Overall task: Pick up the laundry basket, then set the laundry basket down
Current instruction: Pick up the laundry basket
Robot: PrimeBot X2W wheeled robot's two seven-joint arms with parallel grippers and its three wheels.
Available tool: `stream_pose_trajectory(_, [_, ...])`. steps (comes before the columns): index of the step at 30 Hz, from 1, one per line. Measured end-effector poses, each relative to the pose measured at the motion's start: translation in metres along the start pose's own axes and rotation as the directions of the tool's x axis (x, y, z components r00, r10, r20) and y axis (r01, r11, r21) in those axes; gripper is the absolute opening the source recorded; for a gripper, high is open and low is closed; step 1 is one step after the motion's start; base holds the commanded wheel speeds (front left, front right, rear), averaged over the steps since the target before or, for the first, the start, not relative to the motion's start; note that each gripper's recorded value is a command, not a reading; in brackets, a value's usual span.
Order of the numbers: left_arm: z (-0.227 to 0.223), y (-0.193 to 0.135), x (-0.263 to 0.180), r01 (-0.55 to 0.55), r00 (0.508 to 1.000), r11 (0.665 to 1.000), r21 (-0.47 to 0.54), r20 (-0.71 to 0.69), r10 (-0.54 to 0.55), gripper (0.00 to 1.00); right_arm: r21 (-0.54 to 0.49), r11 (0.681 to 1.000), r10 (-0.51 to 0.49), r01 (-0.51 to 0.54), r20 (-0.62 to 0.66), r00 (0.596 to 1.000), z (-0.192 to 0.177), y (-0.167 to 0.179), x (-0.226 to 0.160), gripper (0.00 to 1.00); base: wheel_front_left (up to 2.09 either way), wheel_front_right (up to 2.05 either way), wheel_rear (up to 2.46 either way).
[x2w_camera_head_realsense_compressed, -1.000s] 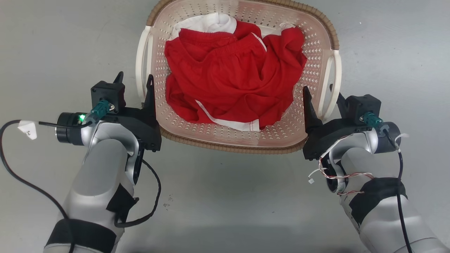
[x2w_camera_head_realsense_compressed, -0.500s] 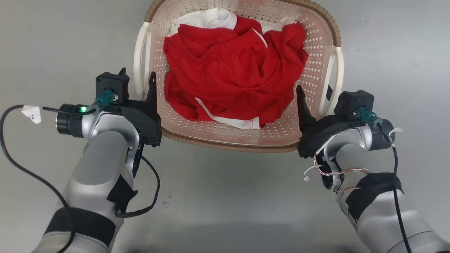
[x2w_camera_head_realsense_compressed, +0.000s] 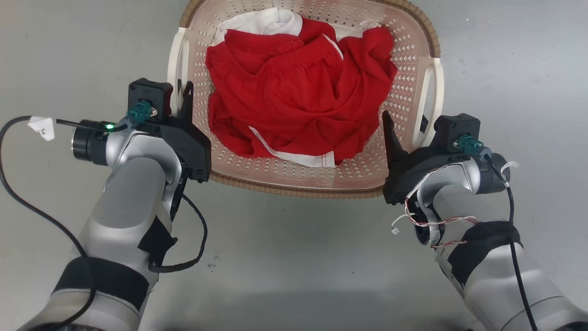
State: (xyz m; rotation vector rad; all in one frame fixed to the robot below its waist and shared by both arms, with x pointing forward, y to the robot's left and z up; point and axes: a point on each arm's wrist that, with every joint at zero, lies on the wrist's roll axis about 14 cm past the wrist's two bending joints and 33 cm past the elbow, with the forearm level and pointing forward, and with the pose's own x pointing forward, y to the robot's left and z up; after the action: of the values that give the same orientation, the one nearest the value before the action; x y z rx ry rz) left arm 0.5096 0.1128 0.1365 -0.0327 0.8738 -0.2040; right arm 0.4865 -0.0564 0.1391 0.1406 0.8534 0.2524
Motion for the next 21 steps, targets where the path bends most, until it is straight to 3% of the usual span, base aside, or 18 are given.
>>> stream_pose_trajectory(1, [0.000,0.000,0.000,0.003,1.000,1.000,0.004,-0.003,-0.003,0.00,0.000,1.000,-0.002,0.002,-0.004,1.000,-0.001,-0.001,0.000,0.70,0.00,0.00,0.00])
stream_pose_trajectory(2, [0.000,0.000,0.000,0.003,1.000,1.000,0.004,-0.003,-0.003,0.00,0.000,1.000,-0.002,0.002,-0.004,1.000,-0.001,-0.001,0.000,0.70,0.00,0.00,0.00])
stream_pose_trajectory(4, [-0.001,-0.002,0.001,0.012,1.000,1.000,0.008,-0.005,-0.012,0.00,-0.004,1.000,-0.010,0.010,-0.016,1.000,-0.002,-0.005,0.000,0.49,0.00,0.00,0.00])
stream_pose_trajectory(5, [-0.001,-0.003,0.001,0.015,1.000,1.000,0.011,-0.005,-0.015,0.00,-0.004,1.000,-0.018,0.017,-0.018,1.000,-0.002,-0.007,0.000,0.47,0.00,0.00,0.00])
stream_pose_trajectory(9, [-0.001,-0.007,-0.001,0.026,1.000,0.999,0.021,-0.011,-0.025,0.00,-0.008,0.999,-0.036,0.036,-0.033,0.999,-0.003,-0.013,-0.002,0.15,0.00,0.00,0.00])
stream_pose_trajectory(10, [-0.002,-0.009,-0.001,0.029,1.000,0.999,0.016,-0.013,-0.029,0.00,-0.007,0.999,-0.044,0.044,-0.035,0.998,-0.002,-0.015,-0.003,0.00,0.00,0.00,0.00])
stream_pose_trajectory(21, [-0.004,-0.020,-0.015,0.033,0.999,0.999,-0.016,-0.017,-0.034,0.00,-0.025,0.998,-0.064,0.063,-0.045,0.997,0.008,-0.020,-0.012,0.00,0.00,0.00,0.00])
